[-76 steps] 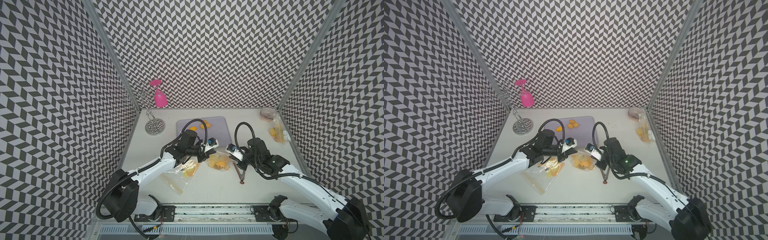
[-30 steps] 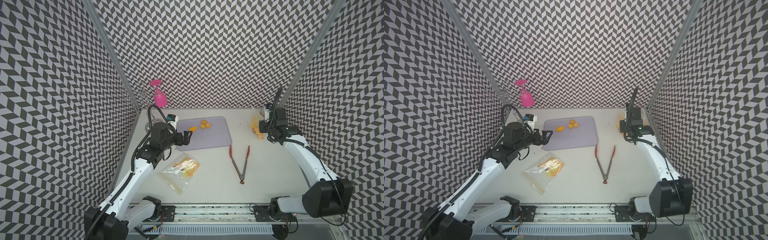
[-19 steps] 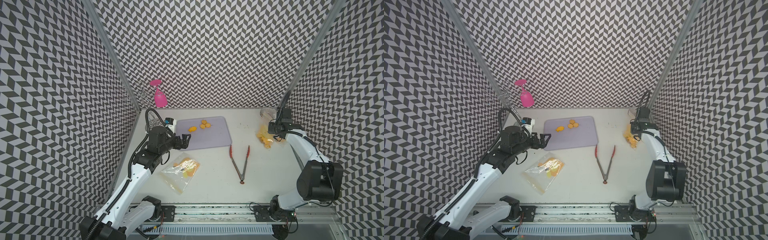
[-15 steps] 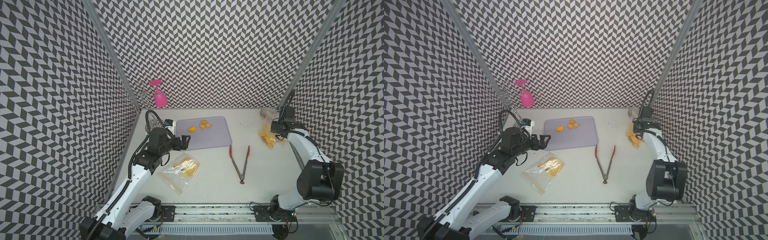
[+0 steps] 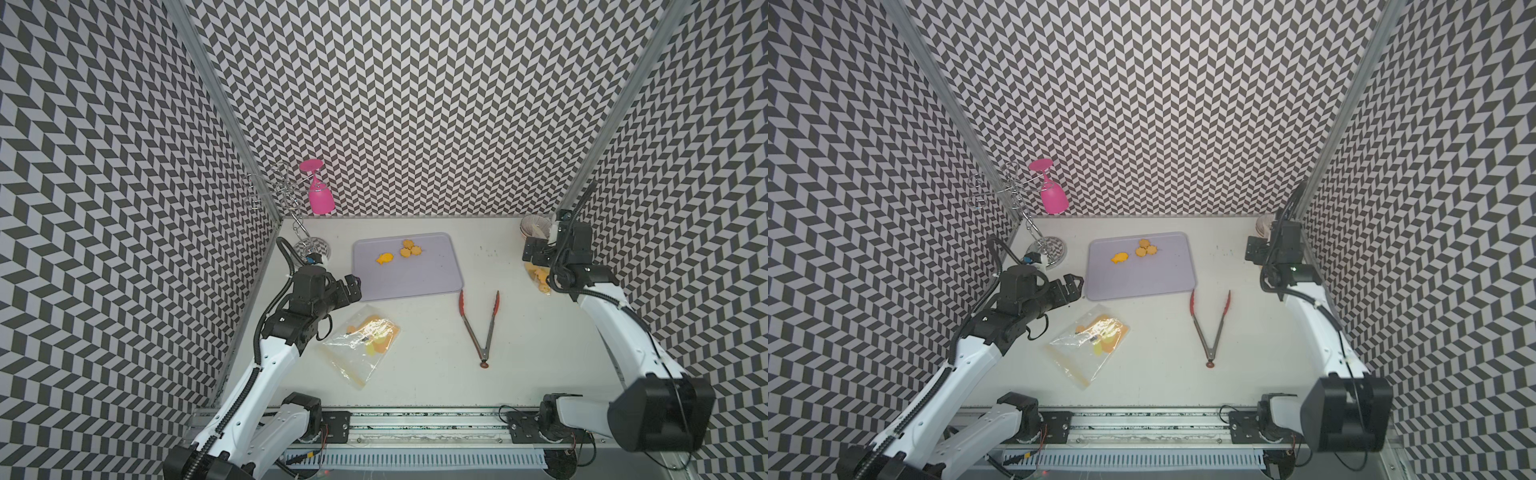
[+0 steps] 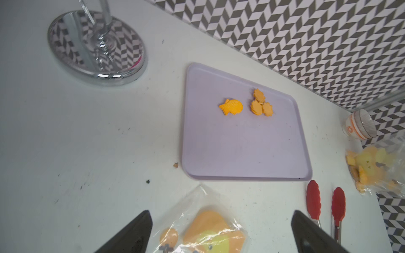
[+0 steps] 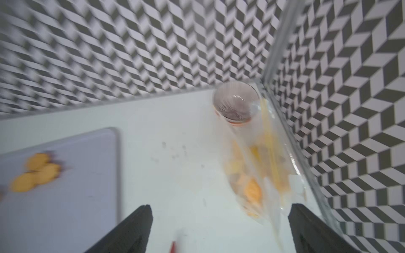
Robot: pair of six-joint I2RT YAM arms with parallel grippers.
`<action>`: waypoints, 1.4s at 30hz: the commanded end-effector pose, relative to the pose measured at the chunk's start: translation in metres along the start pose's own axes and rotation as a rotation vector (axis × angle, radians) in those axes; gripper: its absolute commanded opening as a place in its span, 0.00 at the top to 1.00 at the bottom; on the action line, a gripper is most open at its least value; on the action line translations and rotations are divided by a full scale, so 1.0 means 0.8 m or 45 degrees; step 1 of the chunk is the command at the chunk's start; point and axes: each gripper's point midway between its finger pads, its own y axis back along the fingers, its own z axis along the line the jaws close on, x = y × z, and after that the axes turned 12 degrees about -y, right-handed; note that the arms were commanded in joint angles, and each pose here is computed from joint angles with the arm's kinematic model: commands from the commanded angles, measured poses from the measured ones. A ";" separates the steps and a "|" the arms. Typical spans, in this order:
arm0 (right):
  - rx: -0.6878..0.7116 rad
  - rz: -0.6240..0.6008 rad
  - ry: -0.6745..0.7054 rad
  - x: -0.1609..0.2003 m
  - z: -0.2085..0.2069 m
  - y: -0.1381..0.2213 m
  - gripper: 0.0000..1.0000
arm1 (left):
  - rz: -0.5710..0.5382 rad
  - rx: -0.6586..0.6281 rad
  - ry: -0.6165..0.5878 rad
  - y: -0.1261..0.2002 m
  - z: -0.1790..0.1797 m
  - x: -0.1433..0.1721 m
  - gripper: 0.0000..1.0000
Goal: Put the cookies into a resealable bag to prevent moisture
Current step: Place the ziploc bag at the center of the board, then move the ziploc bag to the center of the board.
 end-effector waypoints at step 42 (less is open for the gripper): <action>-1.079 1.025 0.430 0.456 0.412 0.039 0.28 | 0.127 -0.122 0.306 0.005 0.077 0.027 0.01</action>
